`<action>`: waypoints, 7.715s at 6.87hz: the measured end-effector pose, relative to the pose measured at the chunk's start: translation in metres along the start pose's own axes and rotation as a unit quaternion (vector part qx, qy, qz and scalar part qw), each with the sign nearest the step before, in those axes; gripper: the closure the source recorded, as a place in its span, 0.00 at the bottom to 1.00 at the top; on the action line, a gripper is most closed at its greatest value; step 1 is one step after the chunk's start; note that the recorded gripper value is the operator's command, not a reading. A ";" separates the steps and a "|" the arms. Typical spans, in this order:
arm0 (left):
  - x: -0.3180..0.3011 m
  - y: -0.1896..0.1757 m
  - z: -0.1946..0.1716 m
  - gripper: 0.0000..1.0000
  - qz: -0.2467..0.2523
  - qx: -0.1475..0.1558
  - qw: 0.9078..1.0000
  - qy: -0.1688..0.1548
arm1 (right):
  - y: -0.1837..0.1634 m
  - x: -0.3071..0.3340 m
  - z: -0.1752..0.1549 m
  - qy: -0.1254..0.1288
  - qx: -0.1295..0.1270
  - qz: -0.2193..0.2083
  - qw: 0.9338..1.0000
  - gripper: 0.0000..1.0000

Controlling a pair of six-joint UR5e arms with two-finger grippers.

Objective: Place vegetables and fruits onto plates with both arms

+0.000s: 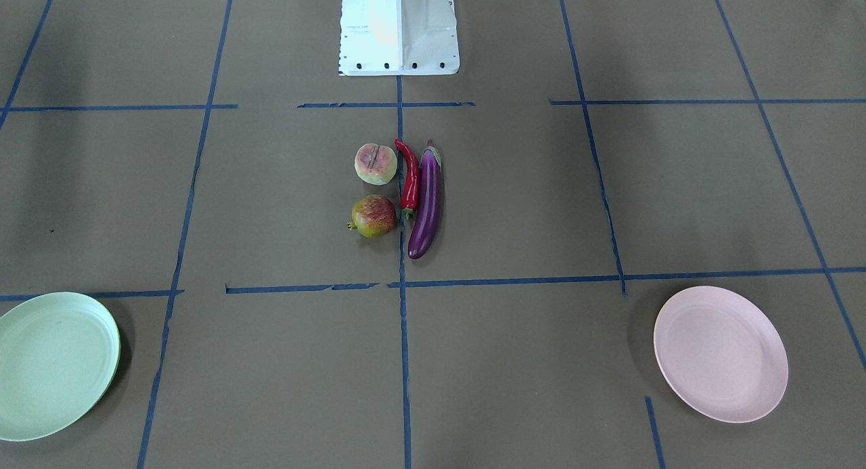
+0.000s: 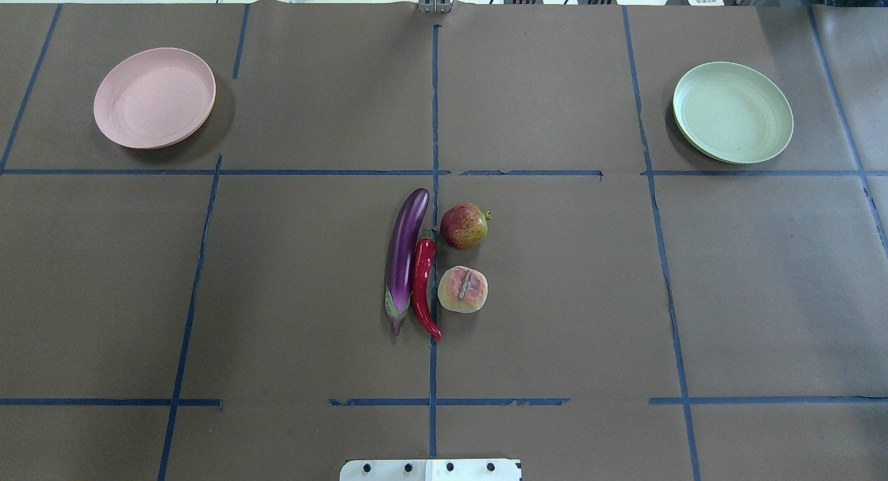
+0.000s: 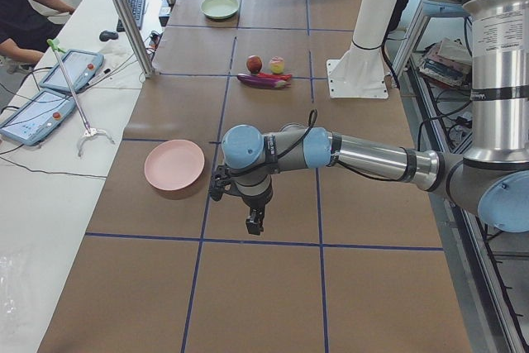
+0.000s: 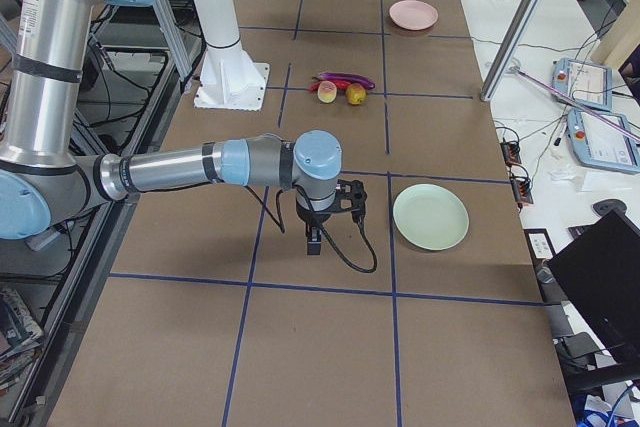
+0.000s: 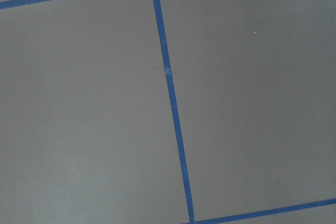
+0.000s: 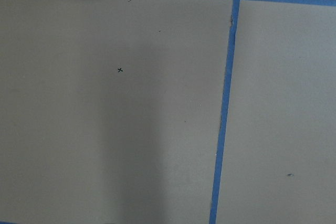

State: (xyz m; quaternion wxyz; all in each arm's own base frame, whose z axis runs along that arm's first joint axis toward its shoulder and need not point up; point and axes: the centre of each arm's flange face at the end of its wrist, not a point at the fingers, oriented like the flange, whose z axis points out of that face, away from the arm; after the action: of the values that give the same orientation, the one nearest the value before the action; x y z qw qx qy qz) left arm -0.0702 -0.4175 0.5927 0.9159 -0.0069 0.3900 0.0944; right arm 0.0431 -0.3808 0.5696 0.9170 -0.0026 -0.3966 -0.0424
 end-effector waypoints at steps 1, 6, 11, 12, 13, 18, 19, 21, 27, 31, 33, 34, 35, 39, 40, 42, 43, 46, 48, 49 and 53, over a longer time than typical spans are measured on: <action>0.002 -0.001 -0.002 0.00 0.009 0.006 1.000 -0.002 | 0.000 0.000 0.000 0.000 0.000 0.000 1.000 0.00; -0.001 0.001 0.002 0.00 0.015 0.001 1.000 -0.002 | -0.001 -0.003 -0.001 -0.004 0.004 -0.001 1.000 0.00; 0.000 0.000 0.001 0.00 0.024 0.006 1.000 -0.001 | -0.002 -0.004 -0.001 -0.005 0.004 -0.002 1.000 0.00; 0.001 -0.001 0.001 0.00 0.025 0.006 1.000 -0.001 | -0.002 -0.005 -0.002 -0.005 0.005 -0.002 1.000 0.00; 0.002 -0.001 0.000 0.00 0.026 0.007 1.000 -0.001 | -0.002 -0.006 -0.002 -0.005 0.005 -0.003 1.000 0.00; 0.007 -0.003 -0.005 0.00 0.037 0.016 0.999 -0.004 | -0.024 -0.093 -0.008 -0.029 0.039 0.050 0.998 0.00; 0.008 -0.004 -0.006 0.00 0.040 0.019 0.999 -0.005 | -0.032 -0.126 -0.001 -0.048 0.050 0.076 0.995 0.00; 0.008 -0.005 -0.006 0.00 0.043 0.021 0.999 -0.006 | -0.058 -0.207 0.003 -0.093 0.055 0.133 0.985 0.00; 0.008 -0.005 -0.001 0.00 0.040 0.016 0.999 -0.004 | -0.091 -0.525 0.097 -0.070 0.047 0.238 0.967 0.00; 0.008 -0.005 -0.001 0.00 0.041 0.016 0.999 -0.005 | -0.135 -0.613 0.135 -0.044 0.056 0.358 0.931 0.00; 0.009 -0.005 -0.001 0.00 0.041 0.016 0.999 -0.005 | -0.150 -0.636 0.153 -0.031 0.064 0.406 0.911 0.00; 0.008 -0.005 -0.001 0.00 0.041 0.016 0.999 -0.004 | -0.151 -0.644 0.162 -0.026 0.067 0.415 0.907 0.00; 0.008 -0.005 0.000 0.00 0.041 0.015 0.999 -0.004 | -0.153 -0.651 0.165 -0.024 0.073 0.421 0.904 0.00; 0.008 -0.005 -0.001 0.00 0.041 0.016 0.999 -0.004 | -0.157 -0.674 0.213 -0.009 0.074 0.432 0.899 0.01; 0.009 -0.005 -0.001 0.00 0.042 0.016 0.999 -0.004 | -0.156 -0.675 0.220 -0.005 0.074 0.433 0.899 0.02; 0.009 -0.005 -0.002 0.00 0.042 0.017 0.999 -0.005 | -0.156 -0.675 0.225 -0.002 0.076 0.433 0.898 0.99; 0.010 -0.005 -0.002 0.00 0.042 0.017 0.999 -0.004 | -0.157 -0.676 0.224 -0.003 0.077 0.435 0.897 1.00; 0.011 -0.005 -0.002 0.00 0.043 0.017 0.999 -0.002 | -0.168 -0.660 0.187 -0.017 0.089 0.441 0.893 1.00; 0.030 -0.014 0.007 0.00 0.057 0.020 0.997 0.039 | -0.210 -0.584 0.132 -0.012 0.122 0.425 0.897 1.00; 0.050 -0.023 0.017 0.00 0.083 0.019 0.994 0.062 | -0.237 -0.526 0.107 -0.004 0.130 0.400 0.907 1.00; 0.170 -0.084 0.041 0.00 0.059 0.043 0.992 0.100 | -0.302 -0.278 0.071 0.077 0.116 0.262 0.955 1.00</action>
State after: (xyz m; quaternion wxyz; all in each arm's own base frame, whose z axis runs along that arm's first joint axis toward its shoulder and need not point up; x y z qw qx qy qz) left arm 0.0895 -0.4676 0.4941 0.8645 0.0466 0.4831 0.1305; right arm -0.2222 -0.6580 0.4068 0.9178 0.0034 -0.3120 0.2453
